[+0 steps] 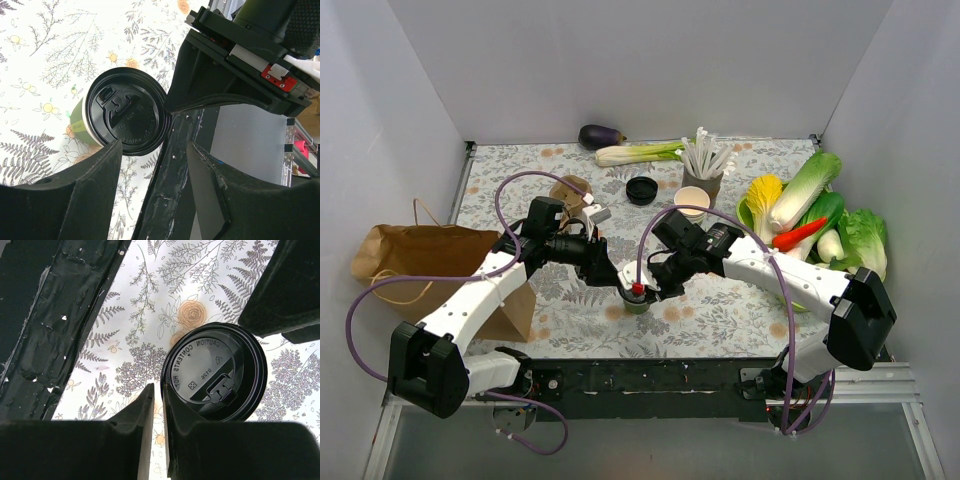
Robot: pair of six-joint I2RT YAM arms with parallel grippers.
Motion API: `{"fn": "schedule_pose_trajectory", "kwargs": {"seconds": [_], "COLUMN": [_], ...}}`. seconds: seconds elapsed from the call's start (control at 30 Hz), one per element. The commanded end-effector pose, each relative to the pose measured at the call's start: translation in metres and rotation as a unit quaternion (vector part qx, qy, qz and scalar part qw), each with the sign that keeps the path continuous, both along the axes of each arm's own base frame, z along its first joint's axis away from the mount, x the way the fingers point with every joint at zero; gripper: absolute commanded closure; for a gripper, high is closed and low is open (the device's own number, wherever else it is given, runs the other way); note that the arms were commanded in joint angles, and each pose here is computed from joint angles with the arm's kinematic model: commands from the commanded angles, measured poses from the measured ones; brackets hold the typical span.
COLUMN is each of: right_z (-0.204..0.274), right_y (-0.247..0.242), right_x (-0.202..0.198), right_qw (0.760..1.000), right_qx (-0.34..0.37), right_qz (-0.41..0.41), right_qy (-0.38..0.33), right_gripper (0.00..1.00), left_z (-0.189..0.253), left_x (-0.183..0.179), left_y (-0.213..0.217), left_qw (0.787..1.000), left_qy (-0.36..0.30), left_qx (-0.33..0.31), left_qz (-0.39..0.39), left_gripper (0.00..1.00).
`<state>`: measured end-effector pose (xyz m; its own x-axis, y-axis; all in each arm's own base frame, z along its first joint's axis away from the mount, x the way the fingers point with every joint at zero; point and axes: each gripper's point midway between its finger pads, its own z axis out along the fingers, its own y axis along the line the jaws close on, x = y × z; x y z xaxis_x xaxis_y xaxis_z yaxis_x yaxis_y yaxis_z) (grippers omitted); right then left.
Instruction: Pack the takeout coffee
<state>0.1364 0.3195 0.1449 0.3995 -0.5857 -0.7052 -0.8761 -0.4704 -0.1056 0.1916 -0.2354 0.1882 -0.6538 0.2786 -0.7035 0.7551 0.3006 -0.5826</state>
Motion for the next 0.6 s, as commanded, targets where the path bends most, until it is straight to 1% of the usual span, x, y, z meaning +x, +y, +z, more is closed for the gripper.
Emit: {"fn": "schedule_pose_trajectory", "kwargs": {"seconds": [0.0, 0.13, 0.17, 0.27, 0.43, 0.47, 0.53, 0.57], "right_z": [0.004, 0.004, 0.005, 0.014, 0.052, 0.059, 0.072, 0.081], "right_y": [0.006, 0.006, 0.007, 0.009, 0.017, 0.018, 0.017, 0.019], "right_x": [0.005, 0.005, 0.004, 0.006, 0.008, 0.005, 0.006, 0.004], "right_qw": [1.0, 1.0, 1.0, 1.0, 0.998, 0.998, 0.996, 0.994], "right_qx": [0.012, 0.011, 0.012, 0.02, 0.056, 0.061, 0.074, 0.083], "right_qz": [0.008, 0.008, 0.008, 0.006, -0.014, -0.024, -0.041, -0.052], "right_qy": [-0.021, -0.021, -0.021, -0.024, -0.02, 0.001, 0.023, 0.049], "right_gripper": [0.81, 0.87, 0.92, 0.99, 0.99, 0.99, 0.99, 0.99], "left_z": [0.007, 0.007, 0.006, 0.007, 0.008, 0.007, 0.01, 0.01], "left_x": [0.001, 0.001, 0.001, 0.002, 0.003, 0.005, 0.005, 0.006], "left_y": [0.001, 0.001, 0.001, 0.001, 0.003, 0.004, 0.006, 0.007], "left_qw": [1.0, 1.0, 1.0, 1.0, 1.0, 0.999, 0.999, 0.999], "left_qy": [-0.02, -0.02, -0.018, -0.02, -0.028, -0.033, -0.041, -0.044], "left_qx": [-0.009, -0.009, -0.008, -0.008, 0.0, 0.005, 0.009, 0.013], "left_qz": [0.002, 0.002, 0.002, 0.002, 0.007, 0.01, 0.011, 0.016], "left_gripper": [0.46, 0.46, 0.46, 0.46, 0.46, 0.46, 0.46, 0.45]}}
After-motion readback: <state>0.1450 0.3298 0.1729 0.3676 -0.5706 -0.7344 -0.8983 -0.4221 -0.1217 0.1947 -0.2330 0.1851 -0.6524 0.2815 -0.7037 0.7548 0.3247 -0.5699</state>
